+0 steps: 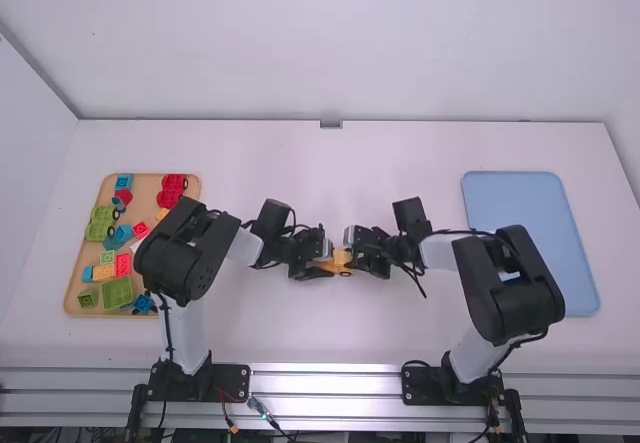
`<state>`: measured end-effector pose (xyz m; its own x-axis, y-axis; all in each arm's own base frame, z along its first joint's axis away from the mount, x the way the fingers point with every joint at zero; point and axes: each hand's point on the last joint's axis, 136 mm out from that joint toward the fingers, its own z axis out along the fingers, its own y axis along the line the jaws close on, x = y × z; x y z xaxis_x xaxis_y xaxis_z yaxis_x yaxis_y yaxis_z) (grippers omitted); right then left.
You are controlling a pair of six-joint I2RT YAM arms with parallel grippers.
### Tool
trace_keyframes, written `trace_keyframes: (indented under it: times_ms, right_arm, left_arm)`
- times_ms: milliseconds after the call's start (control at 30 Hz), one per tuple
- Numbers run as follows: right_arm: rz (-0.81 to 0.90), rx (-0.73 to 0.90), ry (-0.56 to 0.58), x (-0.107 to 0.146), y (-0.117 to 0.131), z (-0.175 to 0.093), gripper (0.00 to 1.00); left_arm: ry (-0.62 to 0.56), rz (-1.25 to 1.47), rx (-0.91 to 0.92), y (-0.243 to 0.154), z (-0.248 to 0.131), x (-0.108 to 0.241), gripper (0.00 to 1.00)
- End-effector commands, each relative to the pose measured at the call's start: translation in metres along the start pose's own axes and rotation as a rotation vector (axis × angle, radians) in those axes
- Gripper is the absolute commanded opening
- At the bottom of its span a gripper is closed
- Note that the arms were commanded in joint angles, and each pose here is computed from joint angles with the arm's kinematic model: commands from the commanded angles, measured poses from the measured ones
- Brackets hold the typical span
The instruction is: Assemble lego blocks to make yellow taxi
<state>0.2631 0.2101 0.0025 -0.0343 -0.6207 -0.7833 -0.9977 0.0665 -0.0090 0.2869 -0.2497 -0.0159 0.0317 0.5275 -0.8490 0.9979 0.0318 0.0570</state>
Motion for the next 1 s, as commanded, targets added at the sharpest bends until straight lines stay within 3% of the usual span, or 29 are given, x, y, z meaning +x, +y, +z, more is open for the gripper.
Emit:
trace_keyframes:
  times_ms: [0, 167, 200, 300, 367, 433, 500, 767, 800, 833, 867, 900, 967]
  right_arm:
    - [-0.014, 0.040, 0.037, 0.002, -0.015, -0.004, 0.23]
    - [-0.011, 0.039, 0.066, 0.006, -0.013, -0.002, 0.24]
    - [-0.009, 0.042, 0.072, 0.007, -0.014, -0.002, 0.27]
    - [-0.009, 0.040, 0.070, 0.007, -0.013, -0.002, 0.52]
    - [-0.011, 0.037, 0.062, 0.005, -0.013, -0.002, 0.58]
    - [-0.017, 0.038, 0.043, 0.001, -0.015, -0.003, 0.78]
    - [-0.018, 0.034, 0.017, -0.006, -0.019, -0.005, 0.84]
    - [-0.132, 0.006, -0.206, -0.057, -0.017, -0.032, 0.87]
    - [-0.131, 0.007, -0.220, -0.060, -0.016, -0.035, 0.72]
    - [-0.131, 0.007, -0.220, -0.060, -0.016, -0.035, 0.72]
    - [-0.132, 0.003, -0.221, -0.059, -0.014, -0.035, 0.24]
    - [-0.131, -0.002, -0.216, -0.057, -0.011, -0.033, 0.00]
    - [-0.126, -0.012, -0.214, -0.055, -0.007, -0.031, 0.00]
  left_arm:
    - [0.001, -0.014, 0.028, -0.010, 0.003, 0.004, 0.58]
    - [0.001, -0.015, 0.029, -0.010, 0.003, 0.004, 0.59]
    - [0.001, -0.014, 0.029, -0.010, 0.003, 0.004, 0.58]
    - [0.001, -0.015, 0.029, -0.010, 0.003, 0.004, 0.58]
    - [0.001, -0.014, 0.028, -0.010, 0.003, 0.004, 0.59]
    - [0.001, -0.014, 0.028, -0.010, 0.003, 0.004, 0.59]
    - [0.001, -0.014, 0.028, -0.010, 0.003, 0.004, 0.59]
    - [0.000, -0.014, 0.028, -0.010, 0.003, 0.004, 0.59]
    - [0.000, -0.014, 0.028, -0.010, 0.003, 0.004, 0.59]
    - [0.000, -0.014, 0.028, -0.010, 0.003, 0.004, 0.59]
    - [0.000, -0.014, 0.028, -0.010, 0.003, 0.004, 0.59]
    - [0.000, -0.013, 0.028, -0.009, 0.003, 0.004, 0.58]
    - [0.000, -0.014, 0.028, -0.010, 0.003, 0.004, 0.58]
